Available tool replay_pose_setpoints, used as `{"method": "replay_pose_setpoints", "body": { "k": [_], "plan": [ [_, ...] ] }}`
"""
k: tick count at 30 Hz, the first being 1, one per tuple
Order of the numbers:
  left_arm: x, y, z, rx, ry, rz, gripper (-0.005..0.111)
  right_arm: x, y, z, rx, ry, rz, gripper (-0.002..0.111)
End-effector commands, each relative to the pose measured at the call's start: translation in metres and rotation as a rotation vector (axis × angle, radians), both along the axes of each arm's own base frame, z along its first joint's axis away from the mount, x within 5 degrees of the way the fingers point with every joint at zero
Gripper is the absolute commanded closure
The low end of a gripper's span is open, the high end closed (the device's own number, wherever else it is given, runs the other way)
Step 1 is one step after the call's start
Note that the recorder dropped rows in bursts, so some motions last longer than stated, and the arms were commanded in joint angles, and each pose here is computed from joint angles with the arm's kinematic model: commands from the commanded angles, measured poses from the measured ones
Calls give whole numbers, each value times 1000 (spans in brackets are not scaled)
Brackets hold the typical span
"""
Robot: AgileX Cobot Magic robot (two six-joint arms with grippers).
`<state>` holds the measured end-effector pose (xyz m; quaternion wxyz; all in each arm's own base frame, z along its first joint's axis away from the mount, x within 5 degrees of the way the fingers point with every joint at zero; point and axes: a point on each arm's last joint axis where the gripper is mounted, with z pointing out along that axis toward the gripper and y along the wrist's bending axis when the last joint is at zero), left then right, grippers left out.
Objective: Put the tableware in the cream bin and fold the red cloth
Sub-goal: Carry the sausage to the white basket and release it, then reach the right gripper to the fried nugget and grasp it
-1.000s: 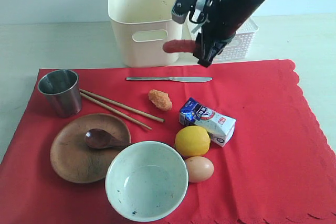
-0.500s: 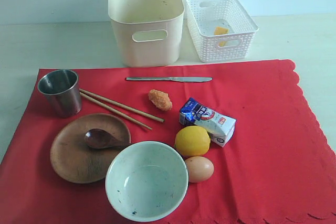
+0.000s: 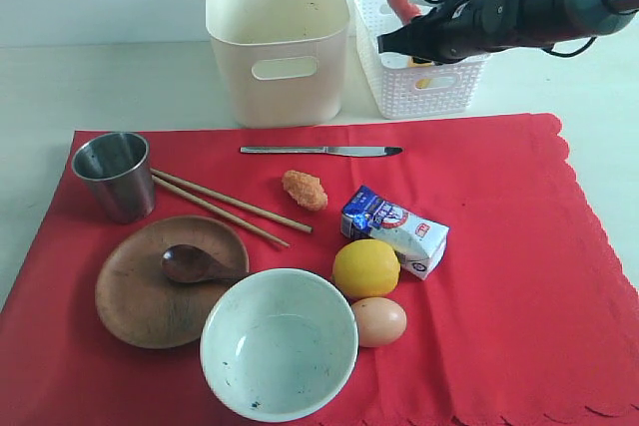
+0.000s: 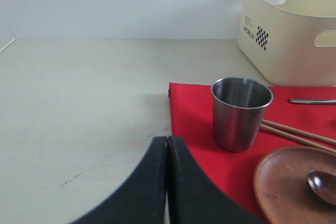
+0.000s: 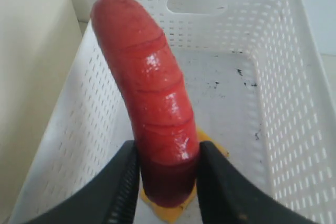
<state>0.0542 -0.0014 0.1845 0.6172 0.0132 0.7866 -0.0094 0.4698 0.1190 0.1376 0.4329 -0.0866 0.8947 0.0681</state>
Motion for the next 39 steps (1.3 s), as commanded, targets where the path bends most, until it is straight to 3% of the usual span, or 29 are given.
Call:
{"method": "replay_pose_setpoints", "body": {
  "k": [1,9,14,20,23,27,30,32,34,39],
  "plan": [
    [0,0,0,4,-8,3,107,3,-1,2,9,-21,-11,100],
    [0,0,0,4,-8,3,107,3,-1,1,8,-15,-10,60],
    [0,0,0,4,-8,3,107,1,-1,1,0,5,-1,41],
    [0,0,0,4,-8,3,107,-8,-1,20,-6,68,23,39],
    [0,0,0,4,-8,3,107,-19,-2,44,-55,110,89,44],
    [0,0,0,4,-8,3,107,-42,-5,102,-58,117,132,79],
    [0,0,0,4,-8,3,107,-59,-4,121,-68,165,210,96],
    [0,0,0,4,-8,3,107,-72,6,125,-7,229,338,108],
    [0,0,0,4,-8,3,107,-84,23,117,29,259,460,108],
    [0,0,0,4,-8,3,107,-113,74,97,-2,291,606,108]
  ]
}}
